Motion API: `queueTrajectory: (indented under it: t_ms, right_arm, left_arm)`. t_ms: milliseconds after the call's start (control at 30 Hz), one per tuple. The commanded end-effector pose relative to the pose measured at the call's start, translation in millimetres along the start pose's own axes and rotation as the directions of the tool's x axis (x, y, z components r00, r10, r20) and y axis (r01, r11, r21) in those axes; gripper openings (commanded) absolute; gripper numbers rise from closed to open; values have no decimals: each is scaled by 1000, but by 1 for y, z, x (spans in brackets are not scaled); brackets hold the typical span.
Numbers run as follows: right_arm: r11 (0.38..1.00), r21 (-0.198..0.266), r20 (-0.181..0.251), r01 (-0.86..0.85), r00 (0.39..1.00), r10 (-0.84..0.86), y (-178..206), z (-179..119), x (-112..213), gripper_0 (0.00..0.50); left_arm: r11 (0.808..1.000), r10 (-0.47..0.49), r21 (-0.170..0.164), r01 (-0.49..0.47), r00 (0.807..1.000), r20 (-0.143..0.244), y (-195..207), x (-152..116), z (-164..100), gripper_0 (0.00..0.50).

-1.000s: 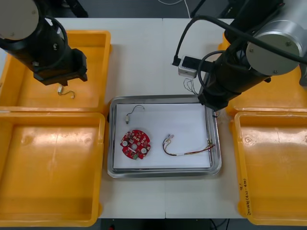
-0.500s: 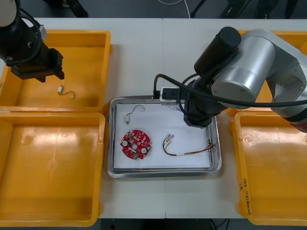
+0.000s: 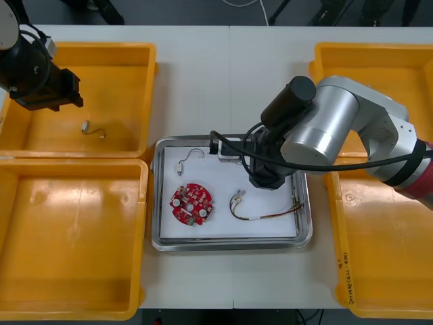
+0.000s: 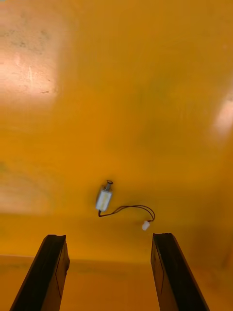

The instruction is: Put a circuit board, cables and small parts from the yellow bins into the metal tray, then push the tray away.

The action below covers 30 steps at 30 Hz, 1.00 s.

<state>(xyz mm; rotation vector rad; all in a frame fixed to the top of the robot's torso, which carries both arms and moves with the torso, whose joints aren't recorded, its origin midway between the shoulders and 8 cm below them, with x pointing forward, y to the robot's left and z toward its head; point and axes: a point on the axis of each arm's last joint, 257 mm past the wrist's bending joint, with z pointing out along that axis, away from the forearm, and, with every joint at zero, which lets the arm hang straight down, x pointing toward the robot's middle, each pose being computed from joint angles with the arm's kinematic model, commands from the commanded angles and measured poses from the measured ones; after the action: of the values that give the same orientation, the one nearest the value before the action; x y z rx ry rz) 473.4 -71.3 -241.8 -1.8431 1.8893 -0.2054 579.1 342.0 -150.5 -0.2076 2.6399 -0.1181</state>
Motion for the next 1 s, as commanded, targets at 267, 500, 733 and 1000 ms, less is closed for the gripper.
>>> queueTrajectory:
  t_ms: [267, 500, 733, 1000]
  right_arm:
    - [999, -3, 10, 41, 999, -41, 8, 23, -7, 0]
    - [999, 4, 7, 35, 999, -35, 6, 24, -7, 58]
    - [1000, 8, 15, 27, 1000, -27, 5, 22, -9, 500]
    - [1000, 4, 12, 14, 1000, -14, 1, 9, -12, 500]
  left_arm:
    - [989, 149, -38, -146, 984, 98, 14, -38, 1, 500]
    - [989, 150, -11, -149, 984, 98, -3, -33, 20, 500]
    - [987, 162, -3, -162, 984, 78, -13, -24, 34, 500]
    - [986, 165, 18, -167, 983, 75, -22, -12, 51, 500]
